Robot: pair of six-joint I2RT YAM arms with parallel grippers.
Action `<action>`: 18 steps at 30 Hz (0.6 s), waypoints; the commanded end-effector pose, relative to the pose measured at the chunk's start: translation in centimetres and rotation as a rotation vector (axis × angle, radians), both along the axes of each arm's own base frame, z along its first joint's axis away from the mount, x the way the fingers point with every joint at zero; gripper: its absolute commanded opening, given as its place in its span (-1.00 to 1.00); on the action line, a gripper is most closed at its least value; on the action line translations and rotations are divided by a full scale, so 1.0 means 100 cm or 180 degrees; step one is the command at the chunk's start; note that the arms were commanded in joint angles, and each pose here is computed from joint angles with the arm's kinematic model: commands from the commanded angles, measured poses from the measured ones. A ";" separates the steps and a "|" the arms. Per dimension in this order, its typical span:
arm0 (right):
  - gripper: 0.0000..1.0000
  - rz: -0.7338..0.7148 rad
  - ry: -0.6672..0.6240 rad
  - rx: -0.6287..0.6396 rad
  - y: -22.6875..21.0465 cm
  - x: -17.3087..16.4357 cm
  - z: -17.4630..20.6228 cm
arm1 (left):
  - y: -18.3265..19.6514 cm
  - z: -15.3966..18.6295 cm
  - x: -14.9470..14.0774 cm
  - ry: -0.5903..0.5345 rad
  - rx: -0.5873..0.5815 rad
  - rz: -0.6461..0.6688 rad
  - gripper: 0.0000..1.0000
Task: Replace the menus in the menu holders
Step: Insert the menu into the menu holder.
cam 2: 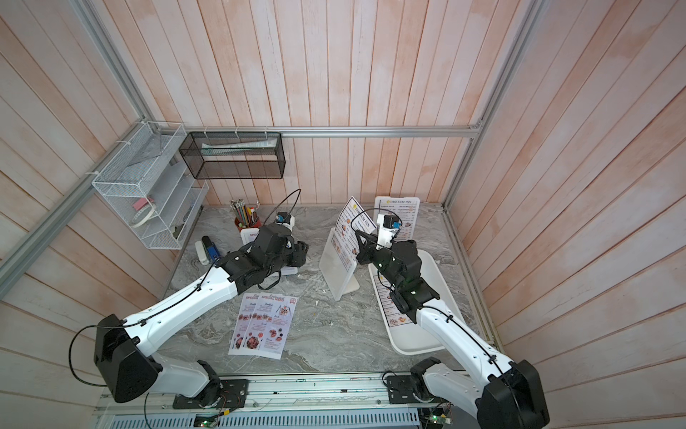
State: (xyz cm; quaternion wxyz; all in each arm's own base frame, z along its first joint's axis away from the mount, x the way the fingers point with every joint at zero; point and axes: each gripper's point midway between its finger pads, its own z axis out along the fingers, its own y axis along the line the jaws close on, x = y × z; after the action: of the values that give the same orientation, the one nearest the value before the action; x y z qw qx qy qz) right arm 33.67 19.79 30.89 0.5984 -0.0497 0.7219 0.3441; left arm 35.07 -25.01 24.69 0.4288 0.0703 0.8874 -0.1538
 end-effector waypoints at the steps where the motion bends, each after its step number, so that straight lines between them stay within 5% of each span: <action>1: -0.83 0.0028 0.0033 -0.0064 0.002 -0.006 -0.006 | -0.003 0.011 0.003 -0.0083 -0.0057 -0.0045 0.17; 18: -0.53 0.0180 0.0406 -0.0279 0.015 -0.026 -0.046 | -0.015 0.013 0.000 -0.0088 -0.0099 -0.0175 0.17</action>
State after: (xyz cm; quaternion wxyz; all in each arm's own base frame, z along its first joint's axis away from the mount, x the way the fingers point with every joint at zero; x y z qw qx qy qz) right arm 31.44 21.48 26.53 0.5460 -0.0716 0.7613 0.3423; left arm 34.88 -25.40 24.67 0.4256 0.0782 0.8871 -0.1609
